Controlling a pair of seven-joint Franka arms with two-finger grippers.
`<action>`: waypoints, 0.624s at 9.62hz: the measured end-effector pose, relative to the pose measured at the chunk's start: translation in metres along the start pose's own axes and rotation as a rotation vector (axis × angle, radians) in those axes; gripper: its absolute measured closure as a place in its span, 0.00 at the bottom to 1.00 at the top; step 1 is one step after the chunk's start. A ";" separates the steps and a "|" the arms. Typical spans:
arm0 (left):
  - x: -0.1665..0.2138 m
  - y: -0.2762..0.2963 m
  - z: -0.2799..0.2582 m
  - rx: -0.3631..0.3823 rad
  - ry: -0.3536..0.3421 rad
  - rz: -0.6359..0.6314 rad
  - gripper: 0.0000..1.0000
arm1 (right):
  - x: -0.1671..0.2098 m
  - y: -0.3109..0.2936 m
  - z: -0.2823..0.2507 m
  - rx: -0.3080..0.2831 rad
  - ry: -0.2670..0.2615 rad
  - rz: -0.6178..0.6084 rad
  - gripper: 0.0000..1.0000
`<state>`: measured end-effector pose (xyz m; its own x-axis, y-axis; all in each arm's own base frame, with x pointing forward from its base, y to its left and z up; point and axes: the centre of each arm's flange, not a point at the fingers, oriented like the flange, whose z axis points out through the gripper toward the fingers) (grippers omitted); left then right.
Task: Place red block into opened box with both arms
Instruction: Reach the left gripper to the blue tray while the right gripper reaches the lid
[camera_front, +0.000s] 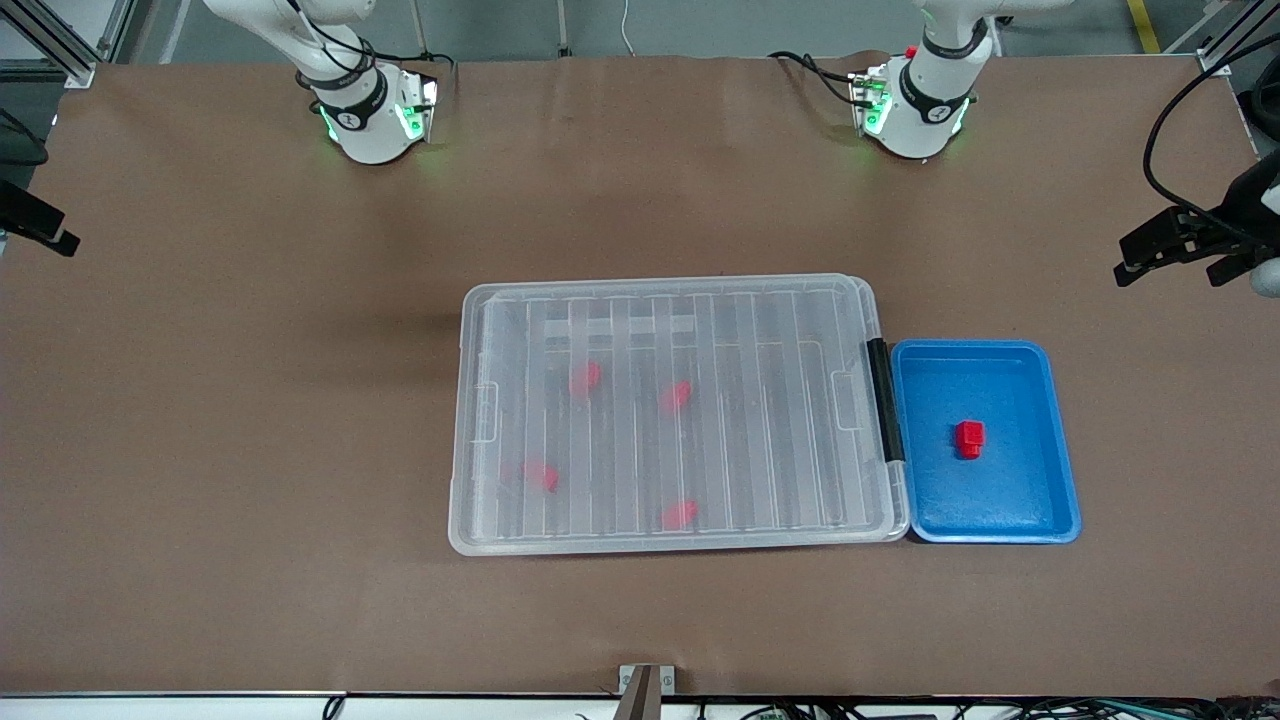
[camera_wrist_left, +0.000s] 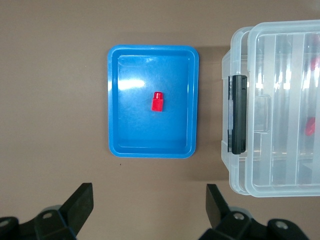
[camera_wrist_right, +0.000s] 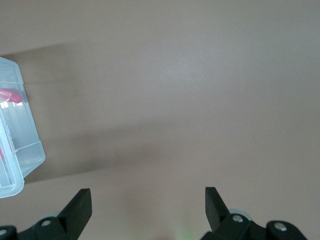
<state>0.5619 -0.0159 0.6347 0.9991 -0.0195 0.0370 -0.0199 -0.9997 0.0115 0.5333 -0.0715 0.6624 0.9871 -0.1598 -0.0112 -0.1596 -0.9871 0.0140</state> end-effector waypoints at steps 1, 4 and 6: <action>0.000 0.000 0.000 0.000 0.000 0.000 0.01 | 0.000 0.000 0.000 0.000 0.000 0.000 0.00; 0.000 0.000 -0.004 0.000 0.009 -0.008 0.01 | 0.000 -0.001 0.000 0.003 0.000 -0.002 0.00; 0.001 -0.001 -0.007 0.000 0.015 -0.026 0.01 | 0.002 -0.025 0.004 0.029 -0.010 -0.044 0.00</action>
<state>0.5622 -0.0147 0.6413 0.9986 0.0068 0.0521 0.0061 -0.9999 0.0128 0.5388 -0.0472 0.6577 0.9931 -0.1157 -0.0215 -0.1161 -0.9931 -0.0157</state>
